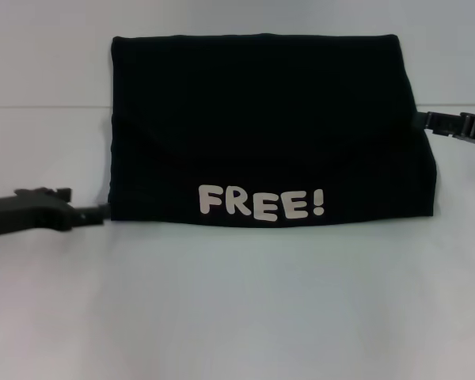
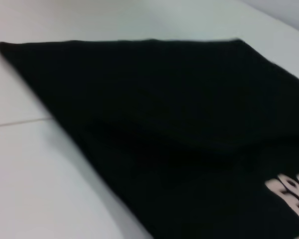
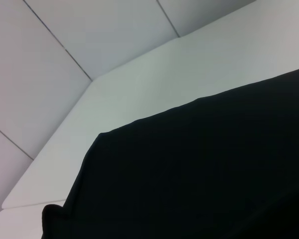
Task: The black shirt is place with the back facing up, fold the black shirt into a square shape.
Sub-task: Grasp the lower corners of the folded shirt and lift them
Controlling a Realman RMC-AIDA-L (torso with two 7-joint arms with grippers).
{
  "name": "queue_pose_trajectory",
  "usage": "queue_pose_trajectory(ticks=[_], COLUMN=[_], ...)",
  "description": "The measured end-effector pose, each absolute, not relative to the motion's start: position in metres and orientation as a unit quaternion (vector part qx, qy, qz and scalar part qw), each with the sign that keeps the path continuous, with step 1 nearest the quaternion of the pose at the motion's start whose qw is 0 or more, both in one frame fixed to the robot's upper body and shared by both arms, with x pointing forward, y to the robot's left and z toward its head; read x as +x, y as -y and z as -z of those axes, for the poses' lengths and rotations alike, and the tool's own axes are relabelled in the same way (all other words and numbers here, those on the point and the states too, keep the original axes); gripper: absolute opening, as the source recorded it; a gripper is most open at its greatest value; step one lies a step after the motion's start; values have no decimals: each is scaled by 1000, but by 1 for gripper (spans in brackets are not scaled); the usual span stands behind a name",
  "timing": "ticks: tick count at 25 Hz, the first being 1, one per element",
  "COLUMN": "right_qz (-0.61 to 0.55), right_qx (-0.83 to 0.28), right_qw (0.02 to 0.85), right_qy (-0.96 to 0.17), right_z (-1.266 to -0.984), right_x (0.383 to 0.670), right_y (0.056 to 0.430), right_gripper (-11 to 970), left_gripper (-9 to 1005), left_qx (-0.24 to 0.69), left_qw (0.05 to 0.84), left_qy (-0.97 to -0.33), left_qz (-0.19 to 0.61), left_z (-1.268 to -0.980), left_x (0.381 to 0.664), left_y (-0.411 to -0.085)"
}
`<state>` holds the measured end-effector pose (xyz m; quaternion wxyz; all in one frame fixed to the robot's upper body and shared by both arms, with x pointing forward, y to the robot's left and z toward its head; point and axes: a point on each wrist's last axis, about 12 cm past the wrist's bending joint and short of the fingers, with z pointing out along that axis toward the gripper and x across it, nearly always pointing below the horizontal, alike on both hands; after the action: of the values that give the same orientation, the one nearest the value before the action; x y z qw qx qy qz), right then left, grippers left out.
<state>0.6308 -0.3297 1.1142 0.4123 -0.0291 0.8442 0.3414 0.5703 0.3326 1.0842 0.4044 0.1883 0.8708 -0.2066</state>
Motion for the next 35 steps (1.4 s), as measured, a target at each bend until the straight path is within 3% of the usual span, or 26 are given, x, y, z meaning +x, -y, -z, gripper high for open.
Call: queue_pose_trajectory(ticks=[12,30,35], right_qz=[-339,-337,-334], right_qx=[-27,-21,-19], right_qw=[414,408,402], right_qy=[-844,-848,-853], right_z=[-1113,-1107,-1106], right_x=[631,625,623], right_y=[328,334,337], right_gripper=[672,670,670], left_gripper=[937,785,476], left_qx=[275,276,278], left_qw=[387,389,388], left_qy=[-864,-862,-862], left_qz=[170,170,168], left_z=[-1067,-1070,-1071], left_x=[587,591,592], left_y=[-286,-288,-287])
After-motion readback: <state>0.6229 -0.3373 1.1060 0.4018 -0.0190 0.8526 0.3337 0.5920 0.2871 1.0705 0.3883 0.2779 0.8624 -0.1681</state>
